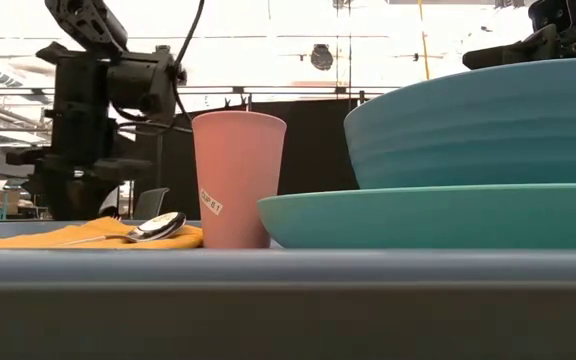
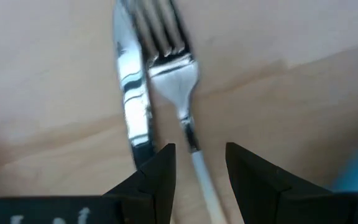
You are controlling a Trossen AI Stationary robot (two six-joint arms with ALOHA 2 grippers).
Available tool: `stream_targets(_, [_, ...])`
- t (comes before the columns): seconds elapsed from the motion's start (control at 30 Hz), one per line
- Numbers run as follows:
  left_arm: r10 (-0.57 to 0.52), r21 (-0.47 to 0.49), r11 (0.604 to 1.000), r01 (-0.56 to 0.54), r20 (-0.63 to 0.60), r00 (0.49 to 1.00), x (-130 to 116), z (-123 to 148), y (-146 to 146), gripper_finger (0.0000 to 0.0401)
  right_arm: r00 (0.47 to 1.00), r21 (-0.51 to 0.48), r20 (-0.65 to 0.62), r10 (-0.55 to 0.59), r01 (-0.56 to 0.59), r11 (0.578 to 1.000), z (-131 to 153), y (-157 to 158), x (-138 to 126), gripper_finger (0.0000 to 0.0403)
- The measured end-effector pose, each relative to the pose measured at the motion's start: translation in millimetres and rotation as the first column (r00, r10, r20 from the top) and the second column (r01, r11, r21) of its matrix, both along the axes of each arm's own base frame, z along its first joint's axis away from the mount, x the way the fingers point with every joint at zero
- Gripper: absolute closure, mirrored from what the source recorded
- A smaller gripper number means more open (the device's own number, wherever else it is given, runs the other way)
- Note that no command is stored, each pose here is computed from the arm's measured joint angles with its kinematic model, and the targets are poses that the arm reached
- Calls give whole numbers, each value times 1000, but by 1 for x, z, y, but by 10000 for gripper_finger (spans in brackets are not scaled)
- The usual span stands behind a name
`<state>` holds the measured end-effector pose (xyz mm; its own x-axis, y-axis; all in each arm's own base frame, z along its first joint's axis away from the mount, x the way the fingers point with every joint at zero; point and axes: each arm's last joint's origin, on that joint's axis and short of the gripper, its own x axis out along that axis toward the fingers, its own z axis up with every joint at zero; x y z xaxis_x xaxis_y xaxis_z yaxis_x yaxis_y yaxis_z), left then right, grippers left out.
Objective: Set up tray
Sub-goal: Put the orange fork to the left of the orange spoon on top of the yellow table napkin on the blue serving tray
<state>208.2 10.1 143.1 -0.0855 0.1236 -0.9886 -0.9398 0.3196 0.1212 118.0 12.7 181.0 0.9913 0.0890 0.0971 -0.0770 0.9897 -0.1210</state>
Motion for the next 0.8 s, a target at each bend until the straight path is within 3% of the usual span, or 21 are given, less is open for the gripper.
stream_targets(0.43, [28,-11,1000,-27,37,999,-7,-14,-1,263,1000,0,0,0,0,1000,0,0,0,403])
stream_targets(0.53, [24,-16,1000,-23,43,999,-6,-14,-1,295,1000,0,1,0,0,1000,0,0,0,403])
stream_targets(0.7, [12,-17,1000,-12,49,999,-5,-14,-2,380,1000,1,1,0,0,1000,0,0,0,403])
stream_targets(0.8, [10,-17,1000,-9,47,999,-5,-14,-3,383,1000,1,1,0,0,1000,0,0,0,403])
